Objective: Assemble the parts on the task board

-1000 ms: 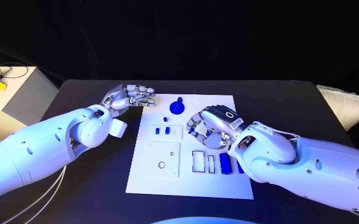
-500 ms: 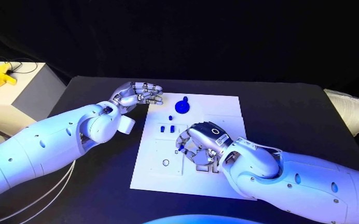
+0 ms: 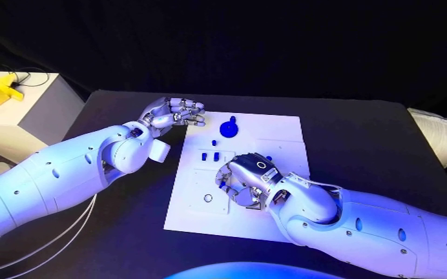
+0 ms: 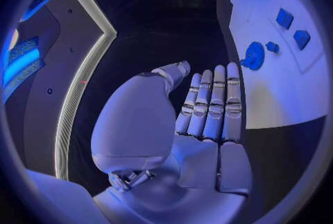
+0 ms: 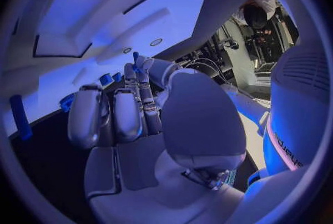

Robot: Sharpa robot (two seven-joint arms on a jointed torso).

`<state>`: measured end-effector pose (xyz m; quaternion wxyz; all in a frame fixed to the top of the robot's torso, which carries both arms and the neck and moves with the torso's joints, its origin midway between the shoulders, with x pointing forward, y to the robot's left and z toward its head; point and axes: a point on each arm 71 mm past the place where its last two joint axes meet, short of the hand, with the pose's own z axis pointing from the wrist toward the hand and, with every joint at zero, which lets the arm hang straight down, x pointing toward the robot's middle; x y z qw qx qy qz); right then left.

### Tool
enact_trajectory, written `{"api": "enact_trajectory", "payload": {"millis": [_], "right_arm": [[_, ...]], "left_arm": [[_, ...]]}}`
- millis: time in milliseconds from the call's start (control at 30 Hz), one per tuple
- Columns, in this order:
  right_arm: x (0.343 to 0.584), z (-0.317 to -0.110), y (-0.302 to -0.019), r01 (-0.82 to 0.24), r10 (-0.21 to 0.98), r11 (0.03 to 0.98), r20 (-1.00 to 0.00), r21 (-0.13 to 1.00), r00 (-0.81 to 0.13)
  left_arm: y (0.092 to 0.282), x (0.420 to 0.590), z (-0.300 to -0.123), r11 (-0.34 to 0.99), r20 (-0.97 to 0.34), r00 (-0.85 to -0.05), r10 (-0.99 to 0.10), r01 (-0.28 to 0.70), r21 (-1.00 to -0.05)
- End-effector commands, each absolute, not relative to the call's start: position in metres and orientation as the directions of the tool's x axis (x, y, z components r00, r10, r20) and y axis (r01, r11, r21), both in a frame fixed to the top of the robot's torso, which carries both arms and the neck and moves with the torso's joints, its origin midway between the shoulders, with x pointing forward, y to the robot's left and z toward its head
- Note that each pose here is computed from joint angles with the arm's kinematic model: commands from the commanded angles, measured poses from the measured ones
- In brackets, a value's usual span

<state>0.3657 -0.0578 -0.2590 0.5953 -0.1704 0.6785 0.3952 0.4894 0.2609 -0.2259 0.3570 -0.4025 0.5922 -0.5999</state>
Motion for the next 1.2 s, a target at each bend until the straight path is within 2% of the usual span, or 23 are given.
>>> {"api": "enact_trajectory", "payload": {"millis": [33,1200], "right_arm": [[0.3640,-0.2599,-0.0557,-0.711,0.215,0.633,-0.952,0.306,-0.218],[0.3667,-0.2610,-0.0557,-0.708,0.197,0.658,-0.966,0.259,-0.170]], "left_arm": [[0.2600,0.4892,-0.2248,-0.057,0.069,-0.422,-0.904,-0.041,-0.998],[0.2614,0.4890,-0.2249,-0.057,0.070,-0.425,-0.903,-0.043,-0.997]]}}
